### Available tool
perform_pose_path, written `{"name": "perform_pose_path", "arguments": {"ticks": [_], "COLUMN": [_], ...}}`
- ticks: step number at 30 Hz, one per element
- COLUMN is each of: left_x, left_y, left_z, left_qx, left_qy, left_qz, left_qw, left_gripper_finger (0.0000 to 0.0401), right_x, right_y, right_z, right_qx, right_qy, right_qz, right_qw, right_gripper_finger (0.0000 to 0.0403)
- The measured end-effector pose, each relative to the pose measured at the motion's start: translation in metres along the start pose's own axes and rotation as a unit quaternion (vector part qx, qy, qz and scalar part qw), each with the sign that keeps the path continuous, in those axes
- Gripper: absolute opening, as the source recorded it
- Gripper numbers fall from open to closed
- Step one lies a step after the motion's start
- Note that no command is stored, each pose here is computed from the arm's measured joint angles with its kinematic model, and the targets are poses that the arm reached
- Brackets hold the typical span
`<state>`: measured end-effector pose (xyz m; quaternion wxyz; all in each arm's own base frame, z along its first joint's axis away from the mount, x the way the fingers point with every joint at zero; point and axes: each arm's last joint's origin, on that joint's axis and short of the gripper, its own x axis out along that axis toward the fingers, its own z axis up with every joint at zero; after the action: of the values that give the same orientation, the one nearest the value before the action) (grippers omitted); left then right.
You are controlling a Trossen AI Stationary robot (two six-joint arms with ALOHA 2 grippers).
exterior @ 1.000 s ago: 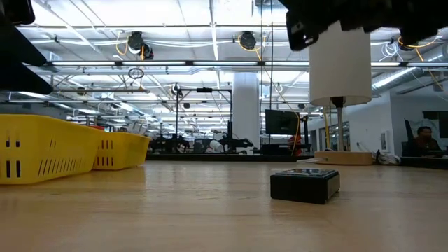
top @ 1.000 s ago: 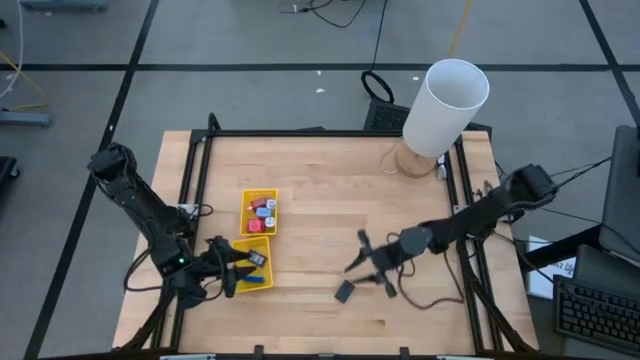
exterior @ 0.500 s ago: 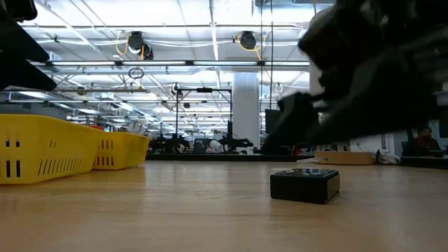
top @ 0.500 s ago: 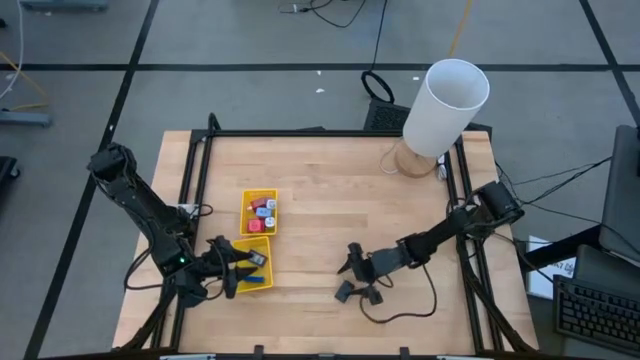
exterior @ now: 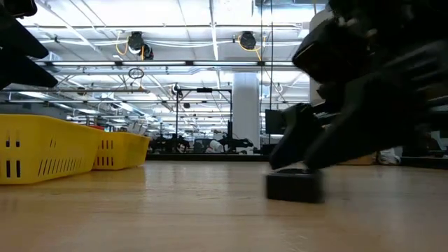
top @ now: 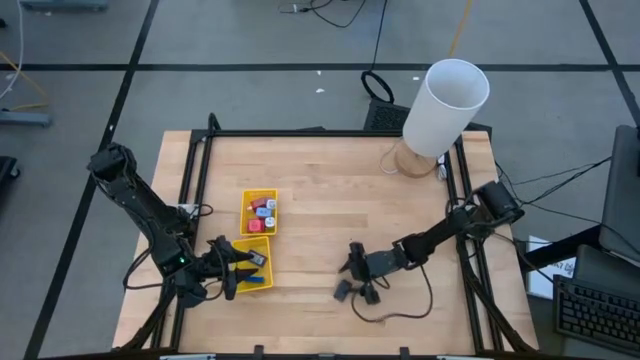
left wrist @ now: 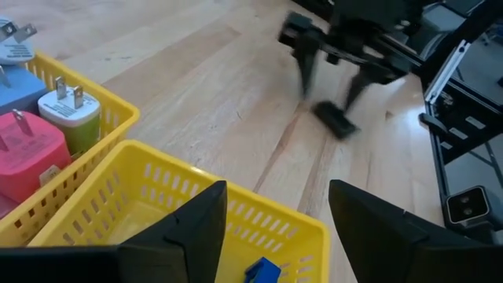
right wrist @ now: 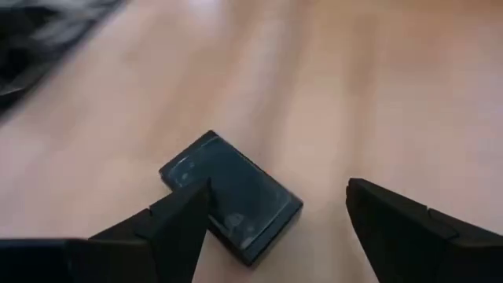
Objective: Pick & Place Office items
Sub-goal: Put the black digital timer into the bottom yellow bin
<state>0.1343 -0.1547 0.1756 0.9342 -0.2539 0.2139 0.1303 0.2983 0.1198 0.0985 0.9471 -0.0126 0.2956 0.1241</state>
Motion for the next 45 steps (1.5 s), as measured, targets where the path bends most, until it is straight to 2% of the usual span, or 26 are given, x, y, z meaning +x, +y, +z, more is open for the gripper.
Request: {"name": "perform_pose_path", "arguments": {"ticks": [3,6,12,14,19,24,28,38,45], "left_x": [0.0,0.0,0.0,0.0,0.0,0.0,0.0,0.0,0.0], "left_y": [0.0,0.0,0.0,0.0,0.0,0.0,0.0,0.0,0.0], "left_z": [0.0,0.0,0.0,0.0,0.0,0.0,0.0,0.0,0.0], "left_qx": [0.0,-0.001,0.0,0.0,0.001,0.0,0.0,0.001,0.001], "left_qy": [-0.001,-0.001,-0.001,-0.001,-0.001,-0.001,-0.001,-0.001,-0.001], "left_qz": [0.0,0.0,0.001,0.001,0.001,0.001,0.001,0.001,0.001], "left_qw": [1.0,1.0,1.0,1.0,1.0,1.0,1.0,1.0,1.0], "left_gripper_finger": [0.0218,0.0214,0.0216,0.022,0.023,0.0234,0.0235,0.022,0.0214], "right_x": [0.0,0.0,0.001,0.001,0.001,0.0,0.0,-0.002,-0.001], "right_y": [-0.01,-0.017,-0.024,-0.022,-0.012,-0.003,0.003,0.009,0.005], "right_z": [0.002,0.003,0.005,0.005,0.005,0.004,0.004,0.011,-0.002], "right_qx": [0.026,0.05,0.082,0.074,0.007,-0.014,-0.042,-0.056,-0.053], "right_qy": [-0.012,-0.021,-0.033,-0.032,-0.024,-0.016,-0.021,-0.056,0.01], "right_qz": [-0.058,-0.093,-0.105,-0.091,-0.003,0.067,0.098,0.141,0.107], "right_qw": [0.998,0.994,0.99,0.993,1.0,0.998,0.994,0.987,0.993], "right_gripper_finger": [0.0277,0.0277,0.0277,0.0276,0.0274,0.0276,0.0272,0.027,0.0263]}}
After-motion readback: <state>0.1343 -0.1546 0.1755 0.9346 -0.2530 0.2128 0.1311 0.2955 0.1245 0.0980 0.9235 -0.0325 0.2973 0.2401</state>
